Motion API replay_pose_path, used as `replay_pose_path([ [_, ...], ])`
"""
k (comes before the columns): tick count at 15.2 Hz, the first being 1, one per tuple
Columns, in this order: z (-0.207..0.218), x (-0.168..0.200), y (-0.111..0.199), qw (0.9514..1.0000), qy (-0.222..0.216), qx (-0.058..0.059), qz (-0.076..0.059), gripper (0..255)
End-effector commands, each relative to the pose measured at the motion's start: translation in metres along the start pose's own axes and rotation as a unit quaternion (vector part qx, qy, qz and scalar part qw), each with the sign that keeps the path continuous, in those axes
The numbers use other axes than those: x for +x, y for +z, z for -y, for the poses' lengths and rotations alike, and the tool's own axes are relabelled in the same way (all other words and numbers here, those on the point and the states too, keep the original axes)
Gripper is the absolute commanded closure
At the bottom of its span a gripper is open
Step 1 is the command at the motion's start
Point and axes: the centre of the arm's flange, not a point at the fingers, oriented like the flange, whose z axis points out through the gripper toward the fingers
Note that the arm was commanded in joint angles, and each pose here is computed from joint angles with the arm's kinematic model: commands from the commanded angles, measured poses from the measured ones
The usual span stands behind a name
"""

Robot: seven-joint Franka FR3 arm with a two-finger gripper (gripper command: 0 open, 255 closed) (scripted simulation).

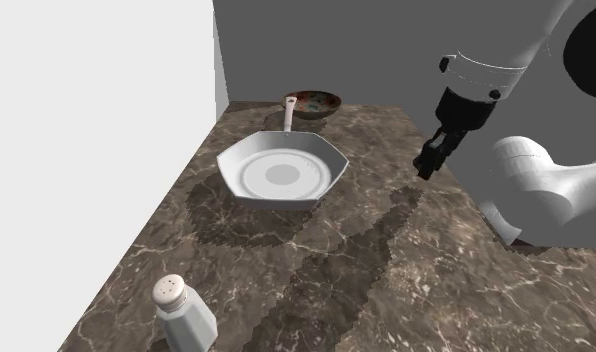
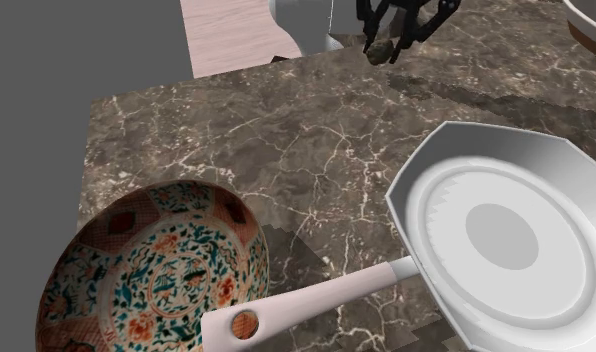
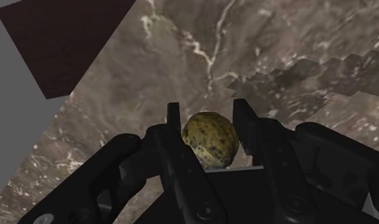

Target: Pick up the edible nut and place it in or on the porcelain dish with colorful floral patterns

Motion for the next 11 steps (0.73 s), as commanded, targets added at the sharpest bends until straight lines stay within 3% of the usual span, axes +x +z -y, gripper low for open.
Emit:
replay_pose_path([
  [1, -0.004, -0.002, -0.018, 0.9998, 0.003, 0.005, -0.019, 255],
  [11, -0.008, 0.003, -0.07, 0.9998, 0.003, 0.005, -0.019, 255],
])
